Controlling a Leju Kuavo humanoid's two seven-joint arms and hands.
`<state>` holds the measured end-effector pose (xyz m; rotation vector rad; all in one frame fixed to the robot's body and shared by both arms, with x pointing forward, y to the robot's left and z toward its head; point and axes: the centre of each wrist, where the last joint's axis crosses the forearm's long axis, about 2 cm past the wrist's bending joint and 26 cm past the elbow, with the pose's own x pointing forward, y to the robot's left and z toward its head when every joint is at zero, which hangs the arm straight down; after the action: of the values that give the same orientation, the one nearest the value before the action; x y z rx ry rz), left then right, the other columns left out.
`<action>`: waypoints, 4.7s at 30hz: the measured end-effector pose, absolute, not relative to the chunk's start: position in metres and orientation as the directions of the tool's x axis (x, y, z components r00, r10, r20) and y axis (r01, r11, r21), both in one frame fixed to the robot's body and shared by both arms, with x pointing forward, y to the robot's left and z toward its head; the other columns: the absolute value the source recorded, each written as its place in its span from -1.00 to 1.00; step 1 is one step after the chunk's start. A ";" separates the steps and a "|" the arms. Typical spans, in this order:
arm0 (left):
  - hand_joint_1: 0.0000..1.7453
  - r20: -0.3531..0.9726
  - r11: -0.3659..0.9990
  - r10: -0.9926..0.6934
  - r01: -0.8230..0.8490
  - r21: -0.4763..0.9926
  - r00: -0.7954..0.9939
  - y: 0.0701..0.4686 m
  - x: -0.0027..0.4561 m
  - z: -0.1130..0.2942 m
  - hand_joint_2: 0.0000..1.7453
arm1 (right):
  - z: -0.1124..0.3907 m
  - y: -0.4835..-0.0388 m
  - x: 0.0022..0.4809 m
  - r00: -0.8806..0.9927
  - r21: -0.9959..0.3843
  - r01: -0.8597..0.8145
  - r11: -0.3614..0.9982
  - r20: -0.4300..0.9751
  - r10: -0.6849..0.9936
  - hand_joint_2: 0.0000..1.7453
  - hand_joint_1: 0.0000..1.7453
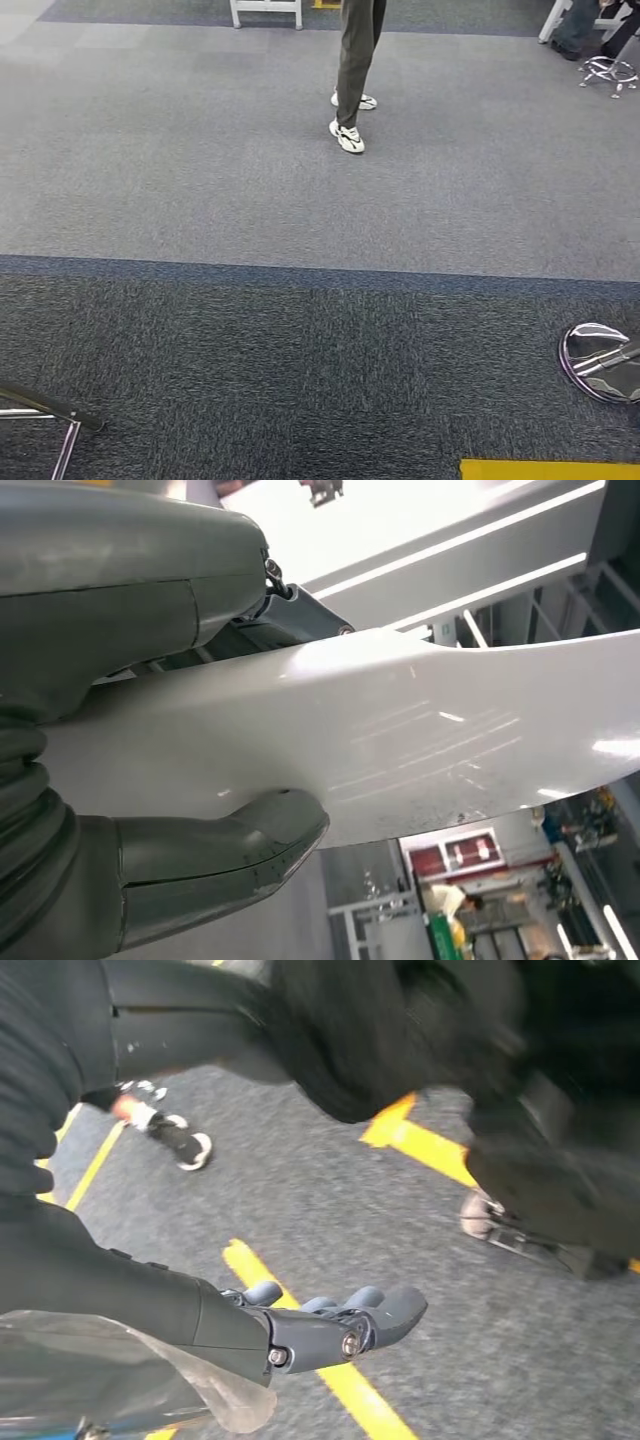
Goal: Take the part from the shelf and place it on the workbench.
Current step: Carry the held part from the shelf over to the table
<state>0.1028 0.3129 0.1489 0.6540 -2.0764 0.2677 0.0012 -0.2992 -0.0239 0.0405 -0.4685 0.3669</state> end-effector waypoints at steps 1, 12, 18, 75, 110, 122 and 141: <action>1.00 0.825 0.835 -0.343 -0.548 0.049 -0.449 0.313 0.105 0.149 1.00 | -0.030 -0.301 0.006 0.829 -0.038 -0.337 0.941 0.461 0.316 1.00 -1.00; 1.00 0.806 0.849 -0.330 -0.527 0.026 -0.492 0.313 0.110 0.152 1.00 | -0.050 -0.302 0.045 0.698 -0.070 -0.136 0.988 0.700 0.146 1.00 -1.00; 1.00 0.798 0.866 -0.318 -0.499 0.025 -0.512 0.311 0.114 0.154 1.00 | -0.039 -0.304 0.099 0.526 -0.117 -0.150 0.982 0.831 0.180 1.00 -1.00; 1.00 0.683 0.819 -0.378 -0.570 -0.069 -0.626 0.308 0.123 0.188 1.00 | -0.071 -0.301 0.082 0.713 -0.047 -0.118 0.992 0.691 0.118 1.00 -1.00; 1.00 0.660 0.798 -0.400 -0.596 -0.089 -0.635 0.305 0.122 0.196 1.00 | -0.051 -0.296 0.078 0.710 -0.072 -0.172 0.983 0.683 0.174 1.00 -1.00; 1.00 0.660 0.781 -0.407 -0.615 -0.107 -0.632 0.305 0.121 0.199 1.00 | -0.048 -0.294 0.076 0.701 -0.080 -0.187 0.979 0.687 0.190 1.00 -1.00; 1.00 0.655 0.782 -0.397 -0.610 -0.126 -0.643 0.307 0.121 0.202 1.00 | -0.039 -0.292 0.087 0.670 -0.082 -0.201 0.976 0.716 0.198 1.00 -1.00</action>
<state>0.1210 0.3067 0.2017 0.7454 -2.3472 0.4492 0.0869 -0.2921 -0.0393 0.0044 -0.8059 0.2248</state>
